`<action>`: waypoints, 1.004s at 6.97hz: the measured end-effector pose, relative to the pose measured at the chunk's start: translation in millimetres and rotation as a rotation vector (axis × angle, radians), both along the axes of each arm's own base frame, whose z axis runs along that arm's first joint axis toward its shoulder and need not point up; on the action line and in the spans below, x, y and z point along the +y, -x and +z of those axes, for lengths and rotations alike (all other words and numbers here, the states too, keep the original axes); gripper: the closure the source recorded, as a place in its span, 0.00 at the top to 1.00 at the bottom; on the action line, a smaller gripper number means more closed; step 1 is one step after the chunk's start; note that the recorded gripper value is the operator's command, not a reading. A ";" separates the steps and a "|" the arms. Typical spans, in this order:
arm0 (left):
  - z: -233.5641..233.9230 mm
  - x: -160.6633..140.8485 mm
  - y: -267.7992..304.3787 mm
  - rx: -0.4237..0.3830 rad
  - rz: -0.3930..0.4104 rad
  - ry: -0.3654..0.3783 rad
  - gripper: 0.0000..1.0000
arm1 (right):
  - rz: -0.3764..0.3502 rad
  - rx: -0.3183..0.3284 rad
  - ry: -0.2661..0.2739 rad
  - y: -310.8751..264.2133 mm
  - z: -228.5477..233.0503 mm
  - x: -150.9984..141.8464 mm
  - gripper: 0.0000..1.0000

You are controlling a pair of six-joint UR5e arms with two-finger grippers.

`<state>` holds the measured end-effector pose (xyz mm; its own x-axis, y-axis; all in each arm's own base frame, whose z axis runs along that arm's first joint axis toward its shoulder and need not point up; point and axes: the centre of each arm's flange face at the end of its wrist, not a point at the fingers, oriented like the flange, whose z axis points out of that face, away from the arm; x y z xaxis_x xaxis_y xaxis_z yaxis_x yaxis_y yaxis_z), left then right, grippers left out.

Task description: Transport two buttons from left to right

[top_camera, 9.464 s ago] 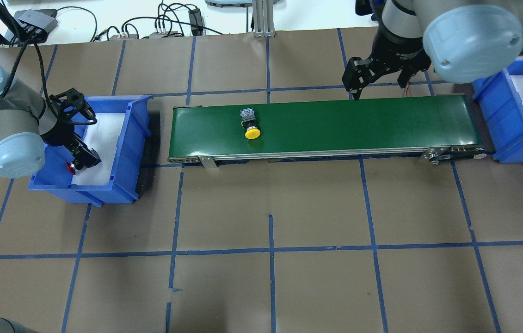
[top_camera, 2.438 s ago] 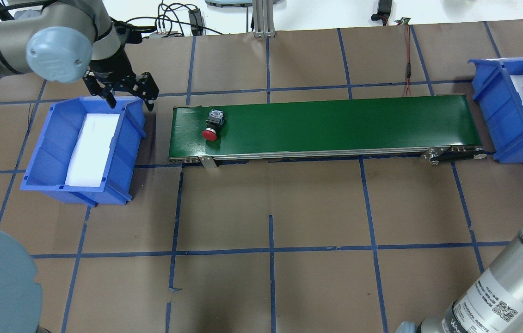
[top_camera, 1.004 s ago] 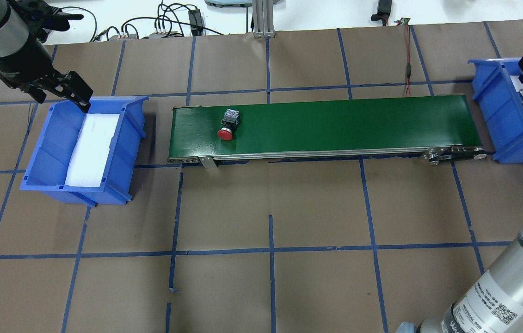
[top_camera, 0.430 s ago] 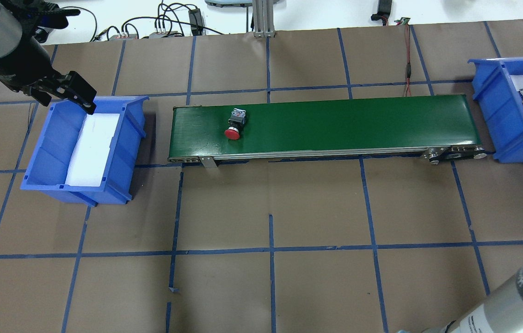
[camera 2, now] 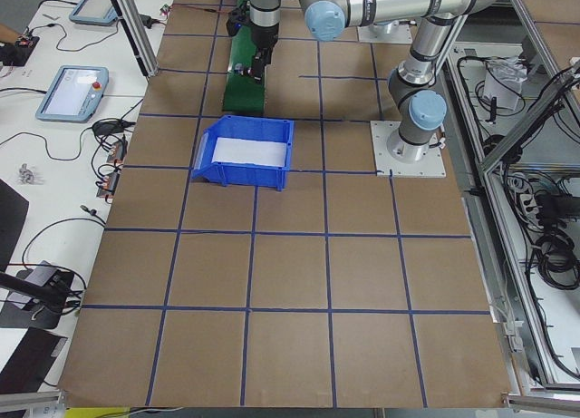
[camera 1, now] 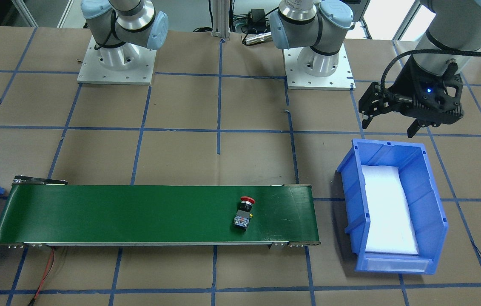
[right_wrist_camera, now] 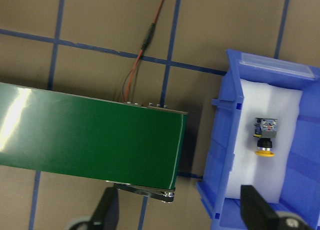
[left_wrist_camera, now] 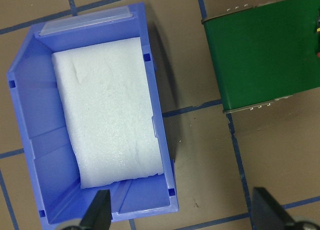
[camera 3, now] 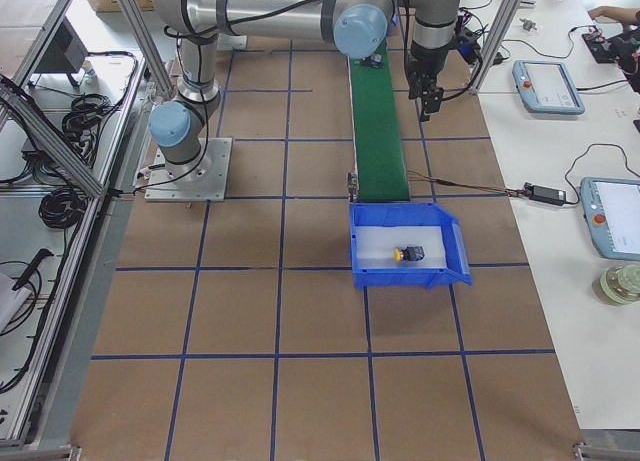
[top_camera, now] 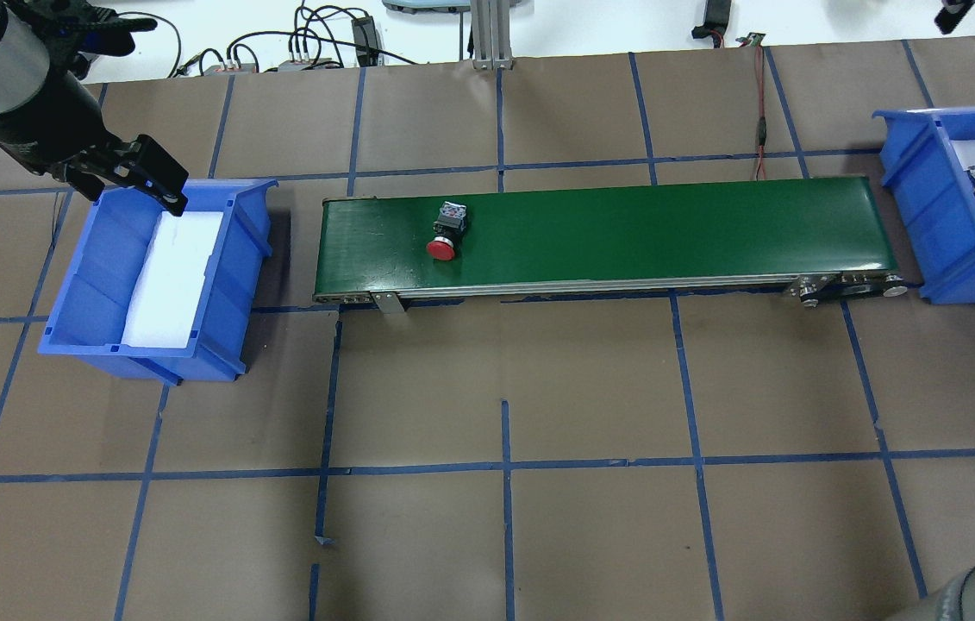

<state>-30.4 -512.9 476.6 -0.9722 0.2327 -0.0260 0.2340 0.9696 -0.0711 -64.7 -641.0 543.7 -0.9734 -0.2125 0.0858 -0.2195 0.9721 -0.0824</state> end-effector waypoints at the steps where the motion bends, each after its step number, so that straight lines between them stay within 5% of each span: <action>1: 1.8 1.8 3.9 0.002 0.015 0.004 1.00 | 0.032 -0.002 0.007 -26.8 3.3 -0.6 0.99; 7: -4.9 0.7 81.6 0.013 0.031 0.011 1.00 | -0.022 -0.045 -0.014 -172.9 -21.4 4.4 1.00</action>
<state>-112.1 -512.2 471.8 -0.9793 0.2020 -0.0154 0.2025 0.9756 -0.0845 108.2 -636.6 522.3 -0.9806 -0.1921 0.0386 -0.1946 0.9777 -0.0783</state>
